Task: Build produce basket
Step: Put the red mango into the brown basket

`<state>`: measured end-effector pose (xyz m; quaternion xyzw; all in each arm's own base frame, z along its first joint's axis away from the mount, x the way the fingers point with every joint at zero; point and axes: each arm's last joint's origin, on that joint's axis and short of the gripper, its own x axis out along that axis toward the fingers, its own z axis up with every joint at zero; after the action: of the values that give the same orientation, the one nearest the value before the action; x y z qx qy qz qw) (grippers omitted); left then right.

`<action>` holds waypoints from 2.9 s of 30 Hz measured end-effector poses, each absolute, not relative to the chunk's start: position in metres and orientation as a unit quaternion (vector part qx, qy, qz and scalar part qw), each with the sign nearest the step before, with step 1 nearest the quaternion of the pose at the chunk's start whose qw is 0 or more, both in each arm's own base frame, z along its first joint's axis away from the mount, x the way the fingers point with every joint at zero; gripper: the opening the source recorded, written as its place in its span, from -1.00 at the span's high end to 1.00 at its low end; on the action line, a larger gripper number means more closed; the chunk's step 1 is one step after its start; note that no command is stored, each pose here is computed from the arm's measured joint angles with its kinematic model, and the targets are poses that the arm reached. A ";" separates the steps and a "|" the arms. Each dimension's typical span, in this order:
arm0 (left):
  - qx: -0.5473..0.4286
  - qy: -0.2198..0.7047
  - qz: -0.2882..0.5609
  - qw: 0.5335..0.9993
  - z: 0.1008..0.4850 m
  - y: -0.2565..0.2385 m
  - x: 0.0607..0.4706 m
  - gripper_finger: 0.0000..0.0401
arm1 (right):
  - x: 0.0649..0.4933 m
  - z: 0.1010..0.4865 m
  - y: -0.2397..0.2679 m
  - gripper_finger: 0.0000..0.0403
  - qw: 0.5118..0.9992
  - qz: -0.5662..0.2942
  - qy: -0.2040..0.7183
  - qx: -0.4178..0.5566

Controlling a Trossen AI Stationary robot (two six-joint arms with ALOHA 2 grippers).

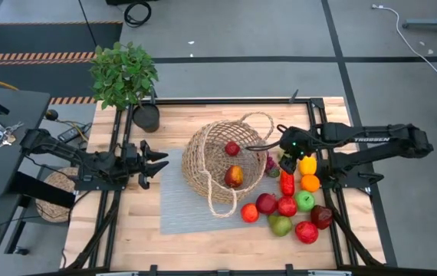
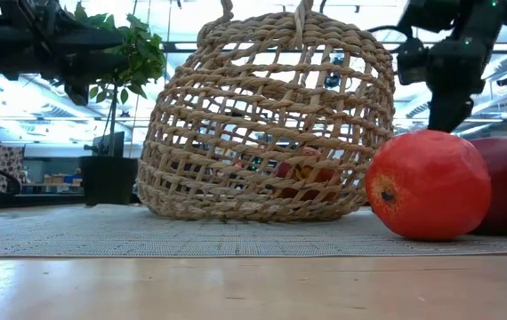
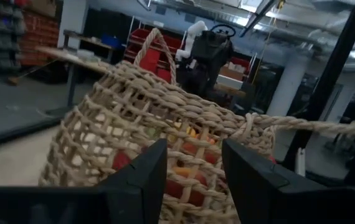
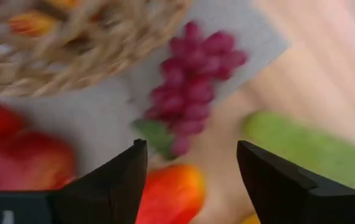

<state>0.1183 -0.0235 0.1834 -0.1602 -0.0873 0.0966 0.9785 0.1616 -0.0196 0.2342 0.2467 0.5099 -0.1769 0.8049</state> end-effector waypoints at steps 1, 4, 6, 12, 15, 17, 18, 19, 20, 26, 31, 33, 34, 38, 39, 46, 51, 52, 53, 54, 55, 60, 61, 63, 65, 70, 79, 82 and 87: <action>-0.167 -0.088 0.096 0.977 0.184 -0.023 0.118 0.20 | 0.162 0.235 -0.016 -0.27 0.799 -0.172 0.515 0.257; -0.170 -0.089 0.096 0.977 0.184 -0.023 0.118 0.20 | 0.163 0.234 -0.003 -0.28 0.786 -0.171 0.523 0.280; -0.171 -0.090 0.096 0.977 0.184 -0.023 0.118 0.20 | 0.163 0.231 0.004 -0.28 0.772 -0.180 0.537 0.289; -0.171 -0.089 0.096 0.977 0.184 -0.023 0.118 0.20 | 0.170 0.218 0.011 -0.35 0.735 -0.238 0.559 0.300; -0.170 -0.089 0.096 0.977 0.183 -0.023 0.118 0.20 | 0.173 0.212 0.014 -0.42 0.710 -0.269 0.570 0.314; -0.170 -0.089 0.096 0.977 0.184 -0.023 0.118 0.20 | 0.175 0.209 0.019 -0.46 0.701 -0.279 0.571 0.324; -0.170 -0.089 0.096 0.977 0.184 -0.023 0.118 0.20 | 0.175 0.208 0.022 -0.48 0.696 -0.285 0.570 0.330; -0.170 -0.089 0.096 0.977 0.184 -0.023 0.118 0.20 | 0.176 0.206 0.025 -0.50 0.690 -0.292 0.569 0.338; -0.170 -0.089 0.096 0.977 0.183 -0.023 0.118 0.20 | 0.176 0.205 0.027 -0.51 0.685 -0.299 0.569 0.342; -0.170 -0.089 0.096 0.977 0.184 -0.023 0.118 0.20 | 0.180 0.196 0.038 -0.54 0.670 -0.353 0.552 0.350; -0.170 -0.089 0.096 0.977 0.184 -0.023 0.118 0.20 | 0.187 0.184 0.045 -0.54 0.658 -0.389 0.546 0.343; -0.170 -0.089 0.096 0.977 0.184 -0.023 0.118 0.20 | 0.189 0.179 0.046 -0.54 0.648 -0.402 0.552 0.339; -0.170 -0.089 0.096 0.977 0.184 -0.023 0.118 0.20 | 0.189 0.177 0.047 -0.54 0.643 -0.409 0.554 0.335; -0.170 -0.089 0.096 0.977 0.184 -0.023 0.118 0.20 | 0.193 0.169 0.046 -0.54 0.630 -0.426 0.561 0.326; -0.170 -0.089 0.096 0.977 0.184 -0.023 0.118 0.20 | 0.194 0.167 0.045 -0.54 0.627 -0.430 0.562 0.325; -0.170 -0.089 0.096 0.977 0.183 -0.023 0.118 0.20 | 0.203 0.157 0.045 -0.53 0.613 -0.428 0.566 0.347; -0.170 -0.089 0.096 0.977 0.183 -0.023 0.118 0.20 | 0.203 0.156 0.047 -0.46 0.604 -0.432 0.564 0.362; -0.170 -0.089 0.096 0.977 0.183 -0.023 0.118 0.20 | 0.203 0.156 0.047 -0.42 0.603 -0.433 0.562 0.366; -0.170 -0.089 0.096 0.977 0.183 -0.023 0.118 0.20 | 0.203 0.157 0.047 -0.38 0.602 -0.434 0.559 0.370; -0.170 -0.089 0.096 0.977 0.183 -0.023 0.118 0.20 | 0.202 0.158 0.047 -0.33 0.601 -0.436 0.556 0.374; -0.170 -0.089 0.096 0.977 0.183 -0.023 0.118 0.20 | 0.202 0.159 0.047 -0.28 0.601 -0.436 0.552 0.379; -0.170 -0.089 0.096 0.977 0.183 -0.023 0.118 0.20 | 0.201 0.164 0.046 -0.21 0.606 -0.441 0.532 0.394; -0.170 -0.089 0.096 0.977 0.183 -0.023 0.118 0.20 | 0.201 0.166 0.046 -0.22 0.606 -0.442 0.528 0.398; -0.170 -0.089 0.096 0.977 0.183 -0.023 0.118 0.20 | 0.201 0.173 0.045 -0.24 0.610 -0.442 0.518 0.404; -0.170 -0.089 0.096 0.977 0.183 -0.023 0.118 0.20 | 0.203 0.186 0.045 -0.26 0.618 -0.443 0.505 0.410; -0.170 -0.089 0.096 0.977 0.183 -0.023 0.118 0.20 | 0.205 0.232 0.043 -0.25 0.640 -0.466 0.469 0.392; -0.170 -0.089 0.096 0.977 0.183 -0.023 0.118 0.20 | 0.217 0.319 0.051 -0.26 0.753 -0.441 0.330 0.359; -0.169 -0.089 0.096 0.977 0.183 -0.023 0.118 0.20 | 0.223 0.343 0.058 -0.26 0.802 -0.416 0.263 0.338; -0.170 -0.089 0.096 0.977 0.183 -0.023 0.118 0.20 | 0.243 0.374 0.075 -0.26 0.890 -0.334 0.148 0.274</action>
<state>0.1183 -0.0234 0.1834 -0.1698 -0.0892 0.0960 0.9767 0.2426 0.0755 0.3740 0.2738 0.1479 -0.3341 0.8897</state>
